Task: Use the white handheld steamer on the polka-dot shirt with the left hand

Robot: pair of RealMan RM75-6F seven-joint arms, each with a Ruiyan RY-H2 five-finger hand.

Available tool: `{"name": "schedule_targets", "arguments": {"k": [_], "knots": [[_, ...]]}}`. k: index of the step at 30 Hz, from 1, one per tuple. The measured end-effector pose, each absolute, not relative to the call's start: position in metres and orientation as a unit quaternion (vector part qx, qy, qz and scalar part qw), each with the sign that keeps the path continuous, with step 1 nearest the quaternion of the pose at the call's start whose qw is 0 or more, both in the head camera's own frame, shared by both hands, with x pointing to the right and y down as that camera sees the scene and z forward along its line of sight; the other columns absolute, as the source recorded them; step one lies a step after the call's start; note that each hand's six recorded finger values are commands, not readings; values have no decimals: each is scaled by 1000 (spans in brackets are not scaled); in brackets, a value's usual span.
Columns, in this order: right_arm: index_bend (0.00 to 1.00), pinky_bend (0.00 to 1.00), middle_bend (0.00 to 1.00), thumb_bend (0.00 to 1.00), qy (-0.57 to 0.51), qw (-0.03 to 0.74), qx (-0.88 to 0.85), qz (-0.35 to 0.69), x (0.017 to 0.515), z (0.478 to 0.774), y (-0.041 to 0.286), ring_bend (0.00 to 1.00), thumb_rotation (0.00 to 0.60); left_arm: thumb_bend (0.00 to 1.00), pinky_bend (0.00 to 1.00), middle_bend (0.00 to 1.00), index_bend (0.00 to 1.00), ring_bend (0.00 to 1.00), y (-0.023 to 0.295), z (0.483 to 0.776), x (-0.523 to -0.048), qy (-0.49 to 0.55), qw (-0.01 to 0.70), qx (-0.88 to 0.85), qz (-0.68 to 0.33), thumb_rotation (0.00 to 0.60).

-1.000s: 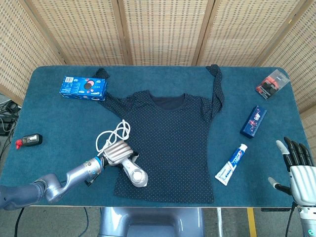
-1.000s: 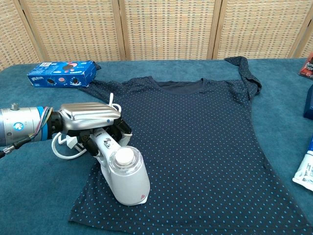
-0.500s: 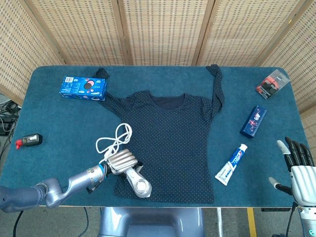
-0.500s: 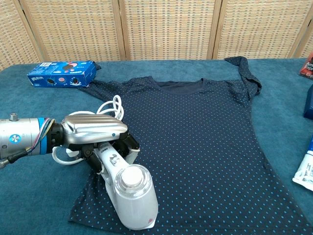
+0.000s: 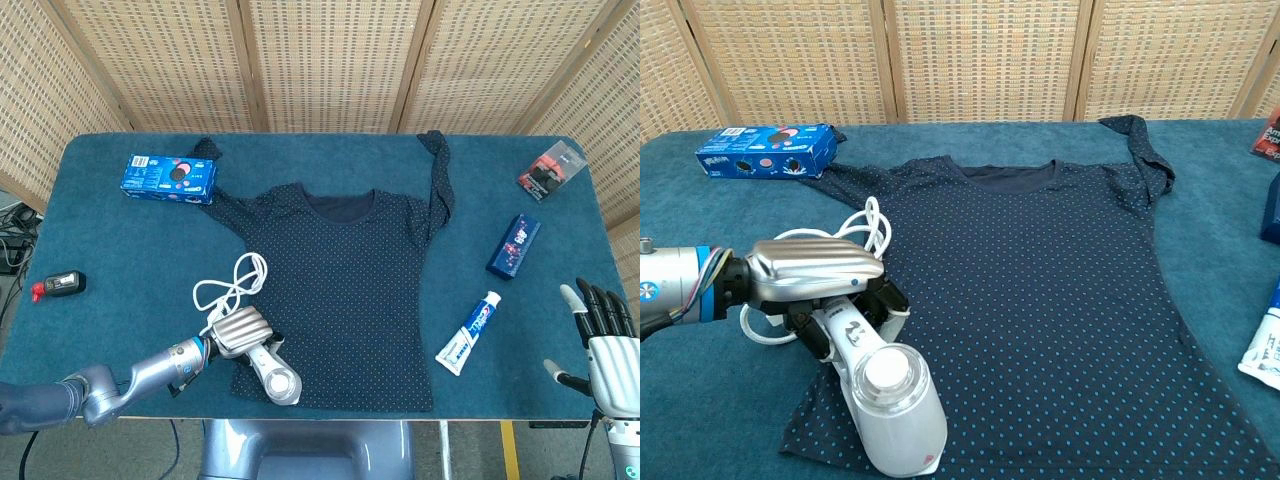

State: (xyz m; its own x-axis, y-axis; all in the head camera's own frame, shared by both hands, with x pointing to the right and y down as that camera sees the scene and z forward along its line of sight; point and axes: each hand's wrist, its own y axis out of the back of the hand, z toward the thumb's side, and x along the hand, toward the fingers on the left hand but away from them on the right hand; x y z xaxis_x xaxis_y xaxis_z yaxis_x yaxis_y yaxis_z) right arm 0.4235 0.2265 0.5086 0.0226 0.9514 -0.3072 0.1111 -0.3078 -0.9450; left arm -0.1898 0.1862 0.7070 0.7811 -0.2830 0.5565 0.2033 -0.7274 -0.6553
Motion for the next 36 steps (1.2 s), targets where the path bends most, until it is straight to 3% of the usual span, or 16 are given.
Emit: {"name": "schedule_targets", "arguments": {"k": [21, 29, 36], "knots": [[0, 0, 0, 0, -441, 391, -604, 537, 419, 507, 228, 0, 600, 666, 798, 765, 937, 716, 138, 713, -255, 127, 354, -839, -392, 600], [0, 0, 0, 0, -439, 390, -609, 533, 418, 506, 229, 0, 600, 666, 798, 765, 938, 716, 79, 692, -288, 234, 354, -806, -414, 600], [0, 0, 0, 0, -437, 391, -611, 532, 416, 506, 231, 0, 600, 667, 798, 765, 939, 716, 35, 692, -339, 293, 358, -751, -471, 600]]}}
